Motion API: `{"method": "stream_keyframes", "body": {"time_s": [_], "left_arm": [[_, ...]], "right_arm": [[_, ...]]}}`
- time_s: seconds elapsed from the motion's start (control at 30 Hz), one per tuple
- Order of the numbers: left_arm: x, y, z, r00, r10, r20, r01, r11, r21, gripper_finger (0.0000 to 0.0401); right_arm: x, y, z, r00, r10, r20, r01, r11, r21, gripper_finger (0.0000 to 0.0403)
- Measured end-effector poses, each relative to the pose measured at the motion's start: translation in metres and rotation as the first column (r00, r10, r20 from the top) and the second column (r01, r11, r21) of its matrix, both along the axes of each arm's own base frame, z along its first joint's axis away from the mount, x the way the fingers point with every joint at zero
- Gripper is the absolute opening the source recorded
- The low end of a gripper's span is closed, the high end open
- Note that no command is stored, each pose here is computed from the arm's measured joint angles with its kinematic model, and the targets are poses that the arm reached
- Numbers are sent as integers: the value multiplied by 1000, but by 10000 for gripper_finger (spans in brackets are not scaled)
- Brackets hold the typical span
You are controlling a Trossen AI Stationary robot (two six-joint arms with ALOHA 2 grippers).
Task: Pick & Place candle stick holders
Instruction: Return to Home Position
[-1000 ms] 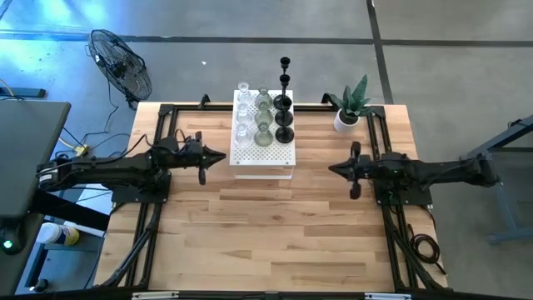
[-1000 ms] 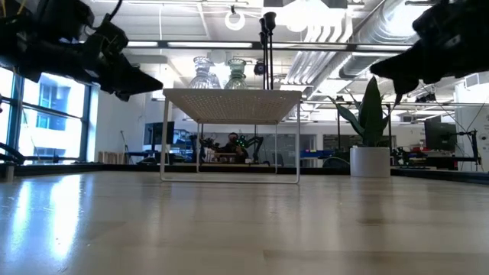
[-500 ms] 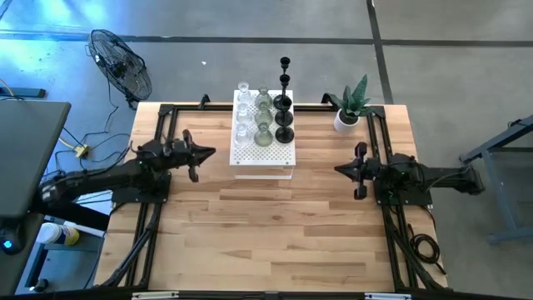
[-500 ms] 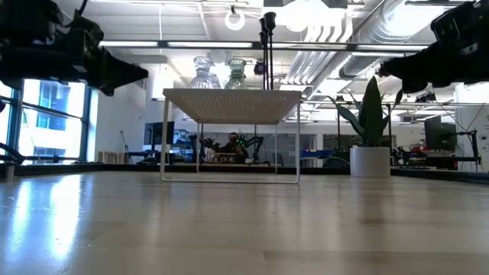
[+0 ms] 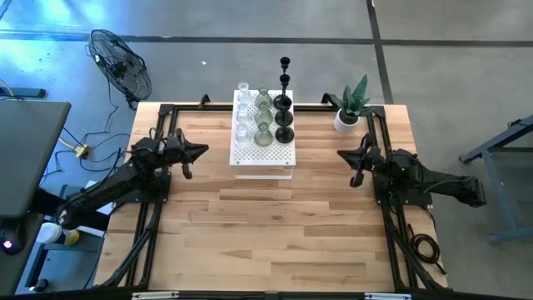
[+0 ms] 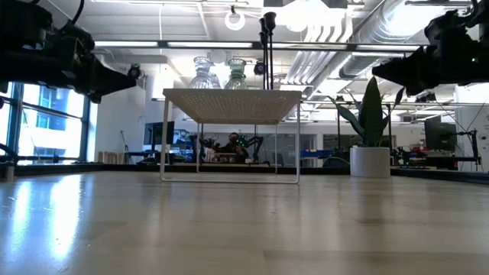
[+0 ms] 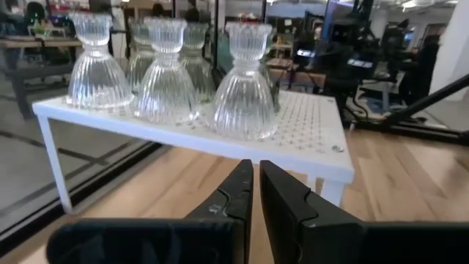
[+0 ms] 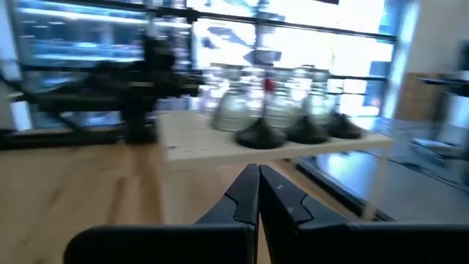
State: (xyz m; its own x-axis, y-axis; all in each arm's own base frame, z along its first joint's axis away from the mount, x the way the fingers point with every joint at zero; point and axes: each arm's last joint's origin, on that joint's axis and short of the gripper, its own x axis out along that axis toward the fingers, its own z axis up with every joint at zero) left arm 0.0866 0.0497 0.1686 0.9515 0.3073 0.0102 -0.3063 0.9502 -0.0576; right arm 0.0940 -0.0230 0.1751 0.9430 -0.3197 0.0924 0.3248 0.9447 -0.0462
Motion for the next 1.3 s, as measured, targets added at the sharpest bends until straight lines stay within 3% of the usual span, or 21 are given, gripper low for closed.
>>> {"method": "stream_keyframes", "body": {"time_s": [0.17, 0.27, 1.3], "left_arm": [[-2, -2, 2, 999, -23, 36, 23, 1000, -13, 23], [-1, -2, 2, 998, -43, 40, 45, 999, -28, 23], [-1, -1, 2, 999, -32, 33, 33, 999, -34, 23]], "right_arm": [[-2, -7, -2, 983, -186, 4, 185, 980, 72, 0], [-2, -8, -2, 973, -231, 29, 224, 962, 156, 0], [-2, -8, -2, 970, -242, 26, 235, 959, 158, 0]]}}
